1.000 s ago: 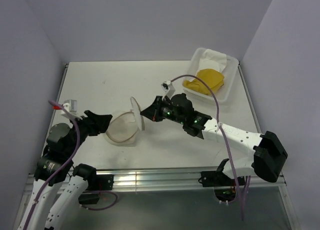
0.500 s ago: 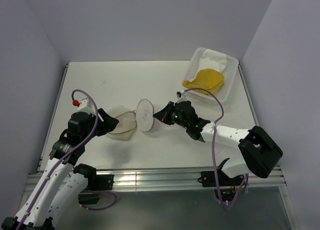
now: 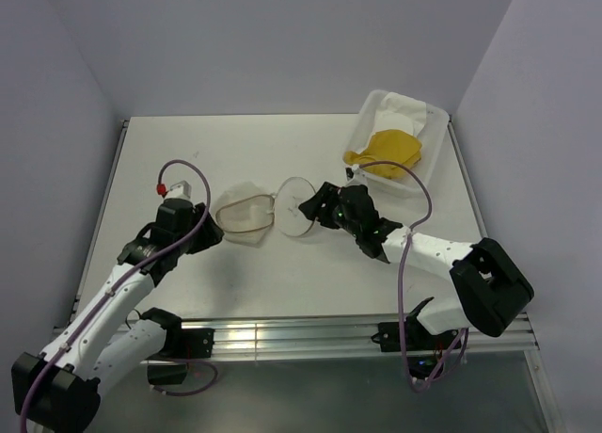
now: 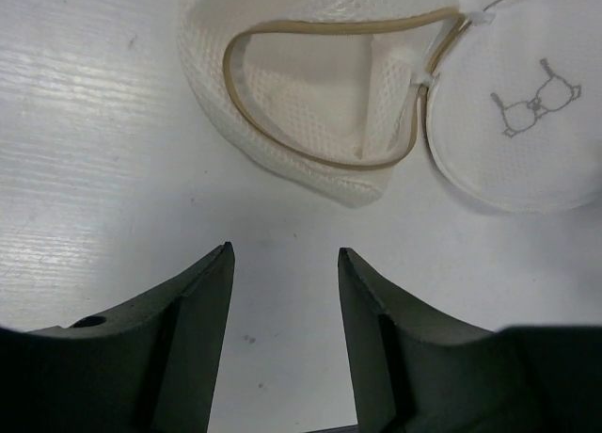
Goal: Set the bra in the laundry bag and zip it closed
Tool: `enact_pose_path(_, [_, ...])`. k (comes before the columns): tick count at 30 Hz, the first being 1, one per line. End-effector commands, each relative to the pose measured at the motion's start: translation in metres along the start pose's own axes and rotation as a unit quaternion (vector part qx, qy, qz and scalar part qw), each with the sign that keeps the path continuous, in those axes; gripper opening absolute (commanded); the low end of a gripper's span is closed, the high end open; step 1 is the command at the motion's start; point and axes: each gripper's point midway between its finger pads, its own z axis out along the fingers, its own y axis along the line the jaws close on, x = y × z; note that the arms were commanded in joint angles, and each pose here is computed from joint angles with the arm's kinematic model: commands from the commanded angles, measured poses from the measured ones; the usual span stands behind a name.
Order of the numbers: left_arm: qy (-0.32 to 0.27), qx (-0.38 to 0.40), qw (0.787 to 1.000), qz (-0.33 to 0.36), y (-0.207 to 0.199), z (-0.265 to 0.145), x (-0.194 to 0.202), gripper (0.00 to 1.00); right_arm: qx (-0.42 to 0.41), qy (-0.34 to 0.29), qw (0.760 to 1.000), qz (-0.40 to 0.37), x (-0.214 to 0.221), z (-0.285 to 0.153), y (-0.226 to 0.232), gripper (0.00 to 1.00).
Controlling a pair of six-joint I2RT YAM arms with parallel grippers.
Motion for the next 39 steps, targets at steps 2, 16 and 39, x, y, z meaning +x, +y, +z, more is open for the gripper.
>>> enact_pose_path(2, [0.015,0.014,1.000,0.024,-0.014,0.014,0.000,0.55,-0.012,-0.016,0.998,-0.054,-0.014,-0.012,0.010,0.65])
enact_pose_path(16, [-0.053,-0.044,0.997,0.022,-0.012,0.087,-0.032,0.38,-0.036,-0.030,0.991,-0.129,0.002,-0.054,0.038,0.24])
enact_pose_path(39, [-0.104,-0.033,0.992,0.059,-0.004,0.136,-0.052,0.45,-0.081,0.019,0.981,-0.173,0.042,-0.053,0.073,0.15])
